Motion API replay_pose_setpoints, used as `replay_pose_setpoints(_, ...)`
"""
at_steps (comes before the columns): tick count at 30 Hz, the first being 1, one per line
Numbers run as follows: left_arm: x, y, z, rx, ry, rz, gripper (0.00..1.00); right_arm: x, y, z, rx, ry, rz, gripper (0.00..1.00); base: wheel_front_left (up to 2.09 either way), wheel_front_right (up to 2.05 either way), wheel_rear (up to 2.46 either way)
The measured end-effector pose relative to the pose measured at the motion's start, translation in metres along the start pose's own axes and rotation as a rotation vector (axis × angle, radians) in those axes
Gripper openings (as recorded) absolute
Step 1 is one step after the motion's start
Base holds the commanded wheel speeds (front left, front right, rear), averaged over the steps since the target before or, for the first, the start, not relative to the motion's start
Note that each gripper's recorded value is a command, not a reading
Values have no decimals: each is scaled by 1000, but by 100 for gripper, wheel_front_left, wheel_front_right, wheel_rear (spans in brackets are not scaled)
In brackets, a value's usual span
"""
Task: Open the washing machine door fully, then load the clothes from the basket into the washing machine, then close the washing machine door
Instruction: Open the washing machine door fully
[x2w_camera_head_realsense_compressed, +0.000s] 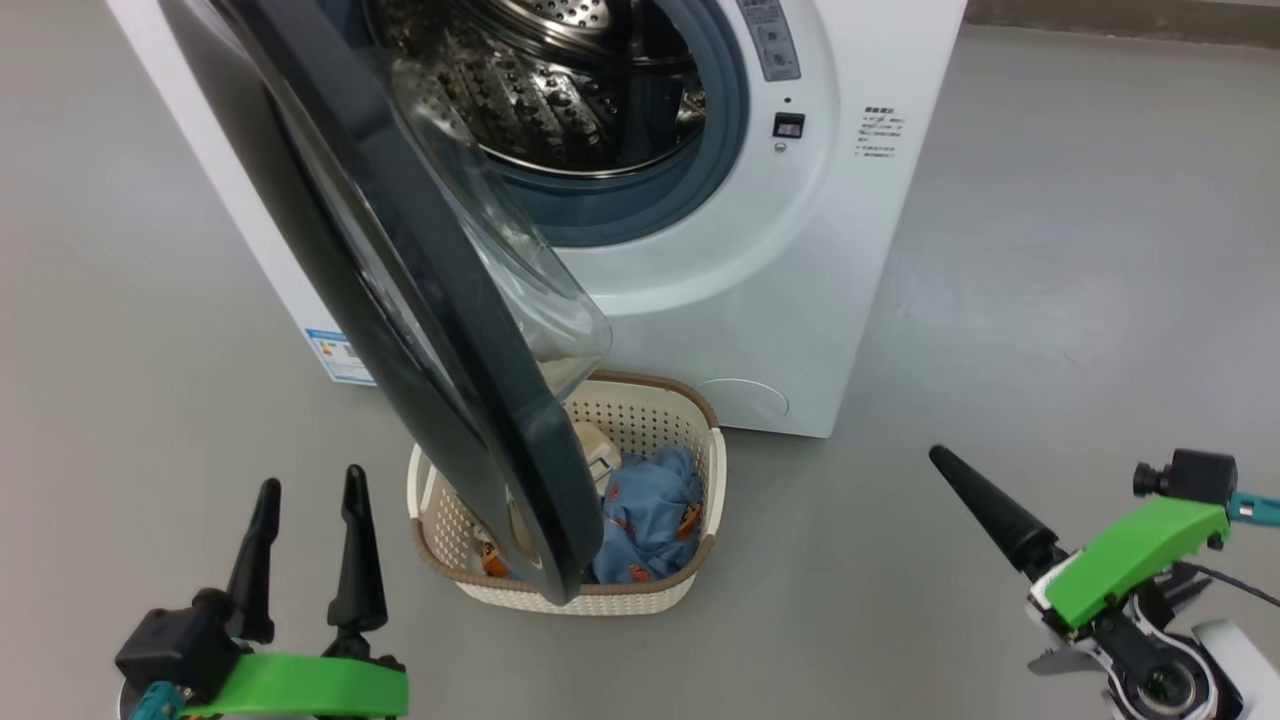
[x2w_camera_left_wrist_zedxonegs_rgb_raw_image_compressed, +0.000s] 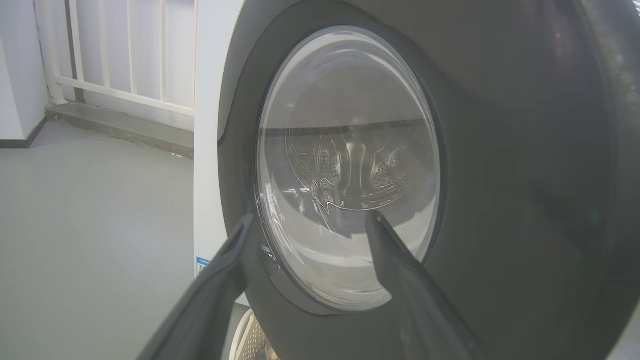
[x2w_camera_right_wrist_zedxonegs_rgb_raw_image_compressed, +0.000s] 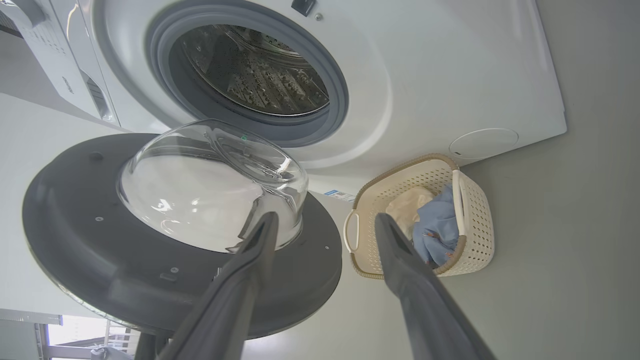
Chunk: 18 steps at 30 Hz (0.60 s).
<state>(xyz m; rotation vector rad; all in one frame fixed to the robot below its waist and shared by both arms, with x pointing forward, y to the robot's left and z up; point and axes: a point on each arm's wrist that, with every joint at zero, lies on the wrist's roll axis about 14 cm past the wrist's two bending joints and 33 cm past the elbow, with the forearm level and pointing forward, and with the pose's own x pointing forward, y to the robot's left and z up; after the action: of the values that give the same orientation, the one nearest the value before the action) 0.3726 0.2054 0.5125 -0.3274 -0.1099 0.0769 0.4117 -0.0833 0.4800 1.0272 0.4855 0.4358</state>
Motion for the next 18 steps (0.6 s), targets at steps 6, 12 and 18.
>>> replay_pose_setpoints(6, 3, -2, -1, 2, 1, -6, 100, -14, -17, 3, -65, -61, -53, 100, 0, 0, 0)
replay_pose_setpoints(12, 4, -3, 0, 5, -1, -10, 100, -23, -22, 14, -191, -166, -70, 100, 0, 0, 0)
replay_pose_setpoints(18, 1, -2, 1, 3, -5, -10, 100, -35, -32, 18, -273, -266, -99, 100, 0, 0, 0)
